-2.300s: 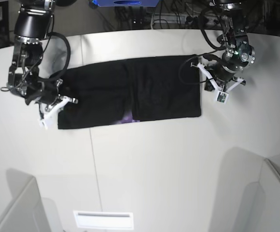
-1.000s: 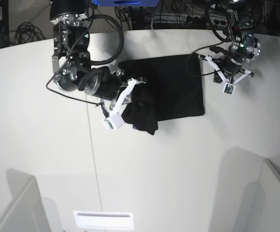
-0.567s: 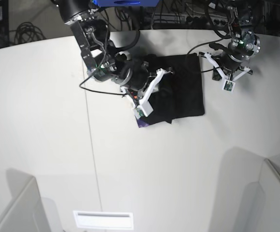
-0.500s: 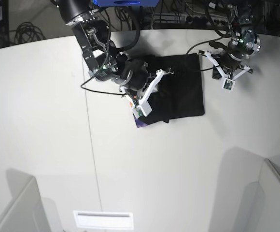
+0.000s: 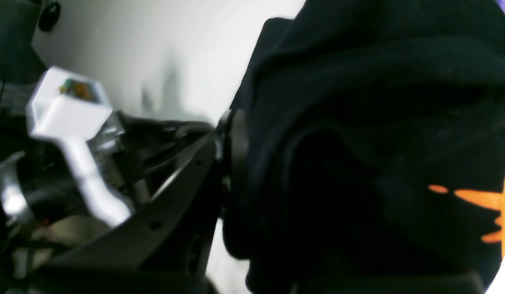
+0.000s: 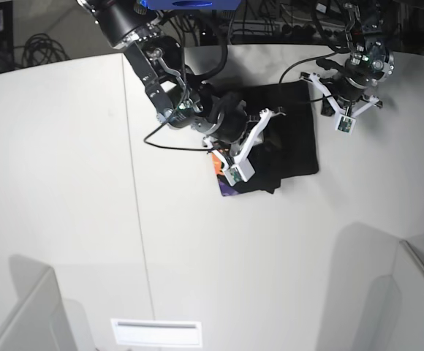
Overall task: Fold the T-shirt properly
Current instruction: 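Fold the held end over onto the shirt toward the left gripper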
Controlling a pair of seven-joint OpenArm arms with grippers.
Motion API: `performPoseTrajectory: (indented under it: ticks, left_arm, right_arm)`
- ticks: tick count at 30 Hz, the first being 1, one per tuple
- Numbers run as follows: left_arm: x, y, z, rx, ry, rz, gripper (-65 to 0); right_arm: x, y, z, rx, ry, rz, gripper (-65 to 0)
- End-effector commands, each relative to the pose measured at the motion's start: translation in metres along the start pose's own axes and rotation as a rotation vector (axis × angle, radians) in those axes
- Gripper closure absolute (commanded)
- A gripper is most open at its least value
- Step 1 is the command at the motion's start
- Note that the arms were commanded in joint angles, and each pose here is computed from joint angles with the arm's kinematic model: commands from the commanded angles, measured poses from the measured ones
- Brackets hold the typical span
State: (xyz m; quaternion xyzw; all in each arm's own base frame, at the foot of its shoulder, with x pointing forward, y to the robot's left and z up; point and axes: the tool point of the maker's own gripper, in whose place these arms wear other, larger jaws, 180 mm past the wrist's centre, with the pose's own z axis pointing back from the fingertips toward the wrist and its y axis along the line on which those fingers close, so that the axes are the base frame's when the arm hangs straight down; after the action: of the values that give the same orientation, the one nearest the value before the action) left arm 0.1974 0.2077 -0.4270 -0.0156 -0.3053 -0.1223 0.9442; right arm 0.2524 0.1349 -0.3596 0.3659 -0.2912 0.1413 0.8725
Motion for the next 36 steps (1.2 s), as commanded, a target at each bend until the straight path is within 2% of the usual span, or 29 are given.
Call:
performPoseTrajectory:
  ticks: [1,8,15,18,21,22,23,26,32,36]
  left_arm:
    - [-0.003,0.001,0.003,0.002,0.017,-0.013,0.0]
    - [-0.003,0.0,0.002,-0.001,0.018,-0.014,0.0]
    - [-0.009,0.002,0.007,0.004,0.026,-0.006,0.0]
    - [-0.01,0.02,0.022,0.059,0.014,0.004,0.0]
    - [-0.007,0.042,0.039,0.129,-0.009,0.015,0.0]
    - [-0.005,0.049,0.045,0.154,-0.015,0.017,0.0]
    - [-0.006,0.058,0.051,0.181,-0.02,0.023,0.0]
    - [-0.007,0.082,0.066,0.245,-0.027,0.031,0.0]
    - [-0.02,0.133,0.103,0.403,-0.036,0.102,0.0]
    - [-0.027,0.154,0.122,0.46,-0.042,0.118,0.0]
  right_arm:
    - [0.011,0.006,-0.001,0.018,-0.033,0.008,0.0]
    - [0.001,0.001,-0.014,0.008,0.009,-0.017,0.0]
    - [0.011,0.001,-0.017,0.008,0.004,-0.005,0.0]
    - [0.007,-0.004,-0.017,-0.002,0.03,-0.008,0.0]
    - [0.003,-0.004,-0.016,0.0,0.052,-0.009,-27.8]
    - [0.002,-0.004,-0.016,-0.001,0.05,-0.009,-35.6]
    - [0.004,-0.003,-0.014,0.0,0.044,-0.002,-39.0]
    - [0.012,0.004,-0.01,0.013,0.021,0.017,-36.9]
    - [0.024,0.01,-0.008,0.025,-0.002,0.036,-36.8]
    - [0.017,0.025,-0.012,0.054,0.048,0.089,-36.8]
